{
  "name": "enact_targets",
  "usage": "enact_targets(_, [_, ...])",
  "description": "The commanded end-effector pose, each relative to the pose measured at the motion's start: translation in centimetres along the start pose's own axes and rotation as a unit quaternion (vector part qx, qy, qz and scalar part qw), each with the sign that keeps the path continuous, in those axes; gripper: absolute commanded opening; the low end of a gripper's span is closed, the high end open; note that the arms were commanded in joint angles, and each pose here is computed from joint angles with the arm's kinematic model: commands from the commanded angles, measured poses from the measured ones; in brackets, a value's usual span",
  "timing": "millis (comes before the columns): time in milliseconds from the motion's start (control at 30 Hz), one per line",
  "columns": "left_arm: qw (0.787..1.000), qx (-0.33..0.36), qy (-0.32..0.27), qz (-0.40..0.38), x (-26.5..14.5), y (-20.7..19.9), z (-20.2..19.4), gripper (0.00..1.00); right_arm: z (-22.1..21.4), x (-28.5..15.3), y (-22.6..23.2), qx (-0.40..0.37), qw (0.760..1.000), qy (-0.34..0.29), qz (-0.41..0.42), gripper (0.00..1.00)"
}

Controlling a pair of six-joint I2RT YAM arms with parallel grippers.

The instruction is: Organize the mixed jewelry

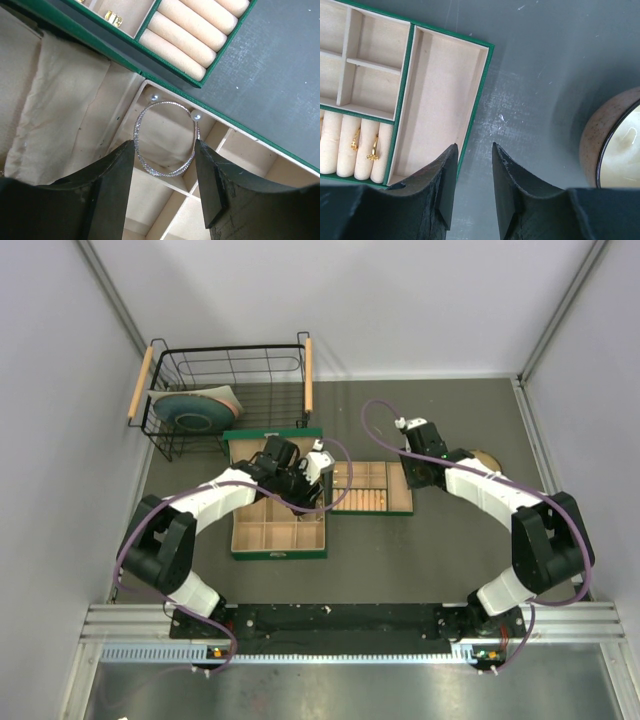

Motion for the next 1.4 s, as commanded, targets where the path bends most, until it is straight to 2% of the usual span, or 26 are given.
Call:
enact_targets(0, [1.0, 0.016, -0.006, 0.009, -0.1, 0.3, 0.3, 0.57, 1.6, -0.5, 0.1, 0.016, 0.999, -0.031, 0.011, 0.34])
enact_targets(400, [1.0, 0.015, 0.012, 0.011, 1.0, -0.8, -1.6, 0.56, 1.4, -0.4, 0.1, 0.019, 0.999, -0.032, 0.013, 0.33])
enact_targets(700, [0.999, 0.027, -0.001, 0.023, 0.6, -0.8, -1.0, 0.56, 1.1, 0.0, 0.0, 0.015, 0.999, -0.026, 0.01, 0.33])
enact_targets(1000, [0.997, 0.046, -0.035, 0.059, -2.3, 0.0, 1.7, 0.61, 0.6, 1.2, 0.0, 0.007, 1.0, -0.008, -0.001, 0.34])
enact_targets(1100, [0.995, 0.053, -0.049, 0.069, -3.4, 0.0, 2.7, 0.69, 0.4, 1.9, 0.0, 0.003, 1.0, 0.001, -0.005, 0.34])
enact_targets(1367, [0.992, 0.056, -0.068, 0.091, -6.0, -0.1, 3.9, 0.7, 0.8, 3.8, 0.4, -0.002, 1.0, 0.009, -0.01, 0.32])
Point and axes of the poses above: each gripper's point midway between its finger pads, its own x axis out along the fingers, its own y axis along the line the jaws close on, z = x × y, the point moved 6 cm from there along -x, back along the fingers, and after that the axes turned 14 degrees about x, right-handed, at the moved point
